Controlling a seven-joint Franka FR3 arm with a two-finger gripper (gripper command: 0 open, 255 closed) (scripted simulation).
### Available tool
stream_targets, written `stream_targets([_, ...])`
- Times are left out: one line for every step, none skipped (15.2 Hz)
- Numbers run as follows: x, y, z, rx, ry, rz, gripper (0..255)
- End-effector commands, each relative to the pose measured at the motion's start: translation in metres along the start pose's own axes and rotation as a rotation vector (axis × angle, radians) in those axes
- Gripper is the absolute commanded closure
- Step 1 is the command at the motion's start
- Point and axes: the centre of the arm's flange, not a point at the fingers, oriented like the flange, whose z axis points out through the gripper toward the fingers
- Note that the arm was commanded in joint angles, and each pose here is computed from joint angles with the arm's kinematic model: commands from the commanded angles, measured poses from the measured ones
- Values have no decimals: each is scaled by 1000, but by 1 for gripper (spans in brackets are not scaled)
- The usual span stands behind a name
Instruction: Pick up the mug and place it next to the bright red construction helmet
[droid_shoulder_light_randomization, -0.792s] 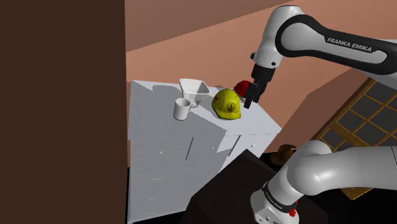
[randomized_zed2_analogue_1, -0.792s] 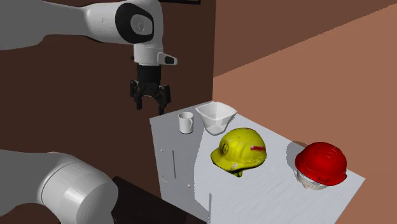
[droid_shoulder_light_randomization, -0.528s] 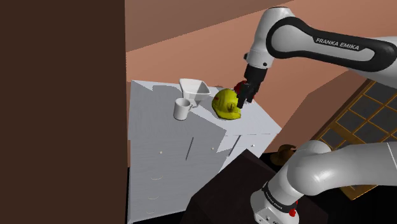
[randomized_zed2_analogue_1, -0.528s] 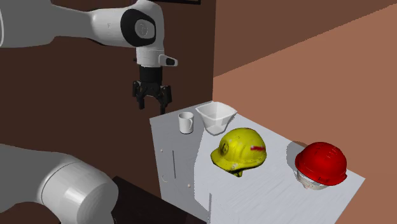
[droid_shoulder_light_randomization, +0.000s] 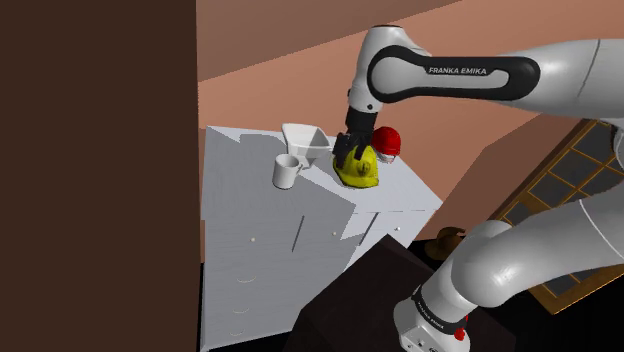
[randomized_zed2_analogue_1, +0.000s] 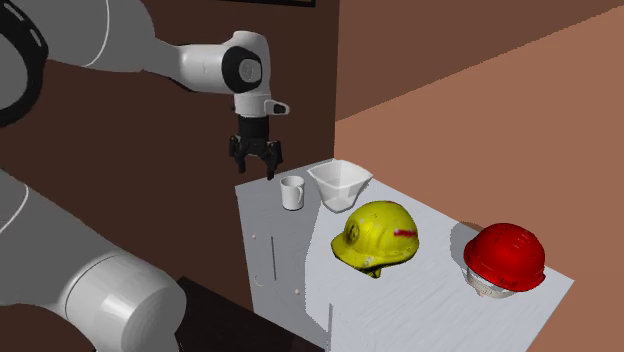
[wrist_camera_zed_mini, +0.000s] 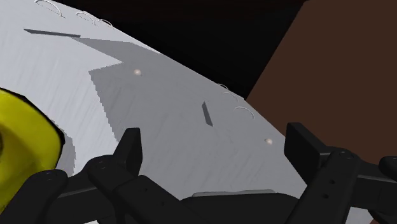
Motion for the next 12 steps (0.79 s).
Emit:
stream_targets([25, -11, 11, -6, 8, 8, 0])
stream_targets([37, -14, 15, -9, 11, 12, 0])
stream_targets([48, -18, 20, -13, 14, 15, 0])
stream_targets([60, -21, 24, -16, 17, 19, 0])
stream_targets([72, -25, 29, -19, 20, 23, 0])
stream_targets([83, -28, 33, -23, 23, 26, 0])
stream_targets([95, -31, 37, -26, 26, 30, 0])
stream_targets([107, -35, 42, -29, 29, 34, 0])
stream_targets([118, -38, 46, -32, 32, 37, 0])
stream_targets([130, -41, 50, -36, 35, 41, 0])
stream_targets([142, -44, 55, -39, 38, 45, 0])
stream_targets([154, -47, 59, -42, 41, 48, 0])
